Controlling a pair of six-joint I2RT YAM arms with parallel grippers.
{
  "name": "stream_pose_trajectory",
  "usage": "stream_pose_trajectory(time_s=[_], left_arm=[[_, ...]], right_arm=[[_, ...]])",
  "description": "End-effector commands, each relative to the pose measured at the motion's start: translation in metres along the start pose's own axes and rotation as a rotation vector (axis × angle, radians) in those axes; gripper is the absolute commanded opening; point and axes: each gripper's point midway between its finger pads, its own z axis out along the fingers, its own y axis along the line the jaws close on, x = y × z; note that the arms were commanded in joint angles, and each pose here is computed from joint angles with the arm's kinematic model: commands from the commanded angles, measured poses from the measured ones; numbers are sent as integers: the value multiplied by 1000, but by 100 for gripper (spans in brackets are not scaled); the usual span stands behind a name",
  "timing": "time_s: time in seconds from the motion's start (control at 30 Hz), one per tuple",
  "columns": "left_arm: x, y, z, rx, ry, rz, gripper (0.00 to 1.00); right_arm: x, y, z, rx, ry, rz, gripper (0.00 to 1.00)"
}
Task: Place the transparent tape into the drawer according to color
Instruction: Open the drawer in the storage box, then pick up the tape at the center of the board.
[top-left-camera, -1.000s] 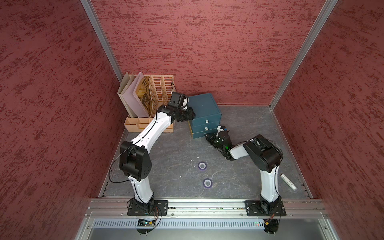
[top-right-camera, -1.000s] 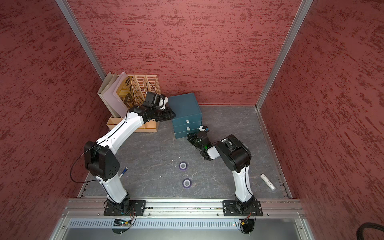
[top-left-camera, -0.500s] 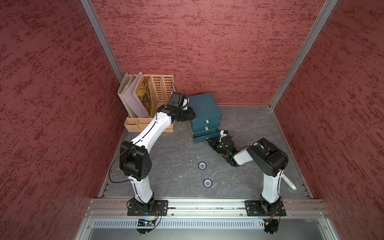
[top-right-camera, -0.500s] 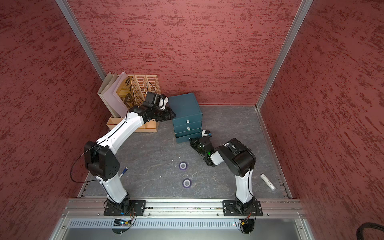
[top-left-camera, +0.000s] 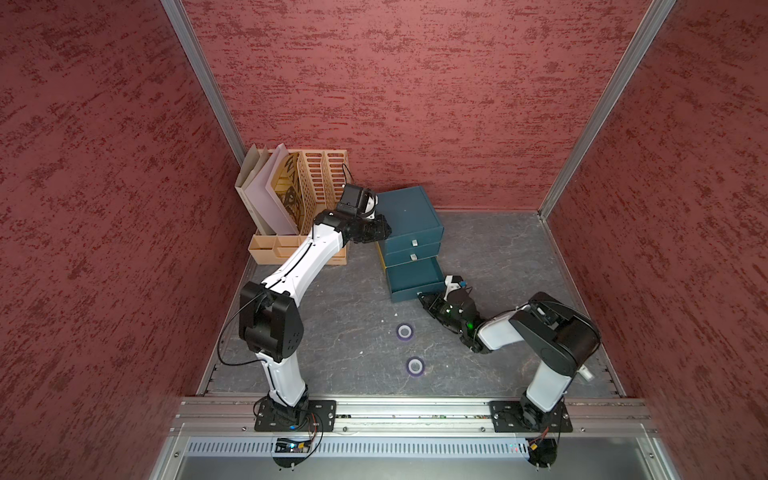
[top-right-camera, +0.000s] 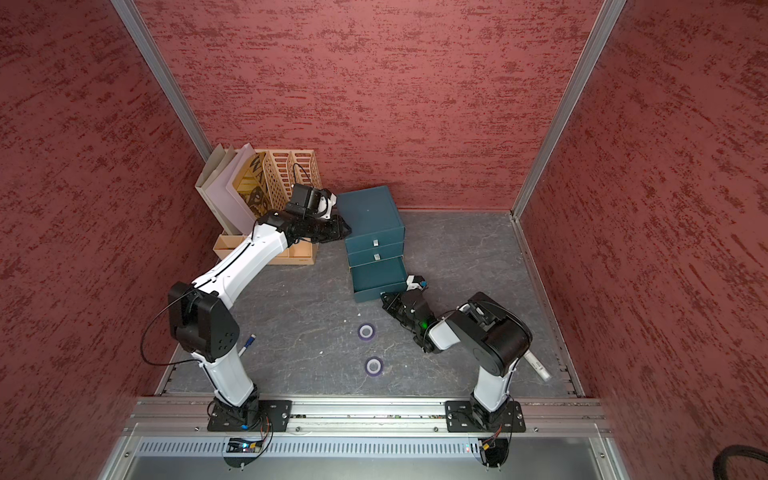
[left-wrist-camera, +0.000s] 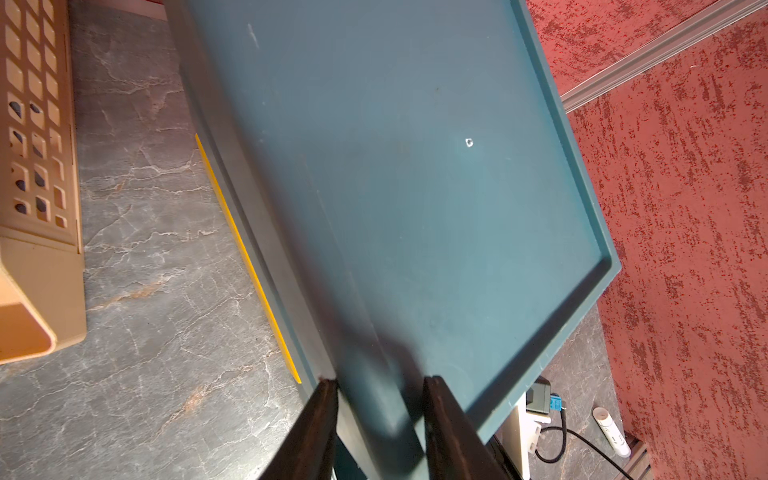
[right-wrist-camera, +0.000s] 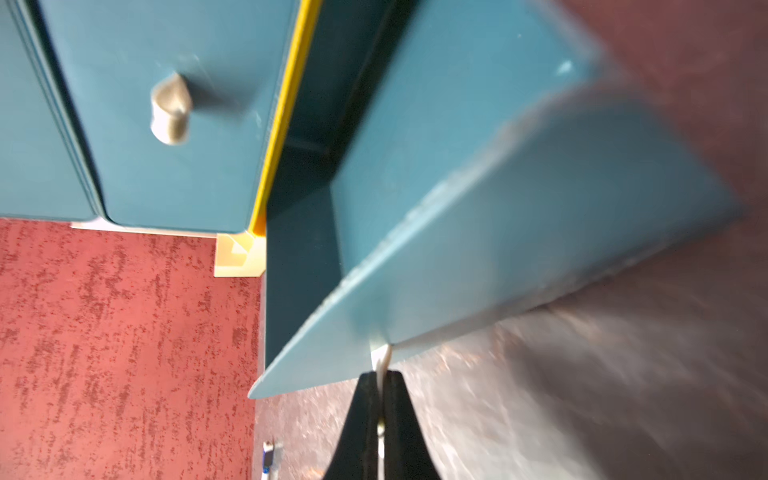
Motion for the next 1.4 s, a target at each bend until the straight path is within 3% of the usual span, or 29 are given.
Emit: stream_pose_trajectory(time_s=[0.0,0.07,0.23,0.33,0.57,0.87,1.2,1.37], left_arm=[[22,10,13,-36,79,8,38],[22,9,12,-35,78,9,38],[22,7,11,-31,74,13,41],[22,4,8,-23,63,13,45],[22,-4,-6,13,26,18,60],[42,-11,-27,93,-5,-3,83],[65,-8,-41,124,-19,4,100],[60,-14,-53,142,-53,12,100]], right_arm=[[1,1,-6,1,-23,3,0],[1,0,-7,2,-24,-5,3],[0,10,-12,1,-20,-47,40],[0,15,-19,13,-14,-73,54],[4,24,-45,85,29,-155,72],[22,28,-92,255,179,-345,97],[39,12,-118,336,297,-378,99],[48,5,-124,366,356,-416,98]])
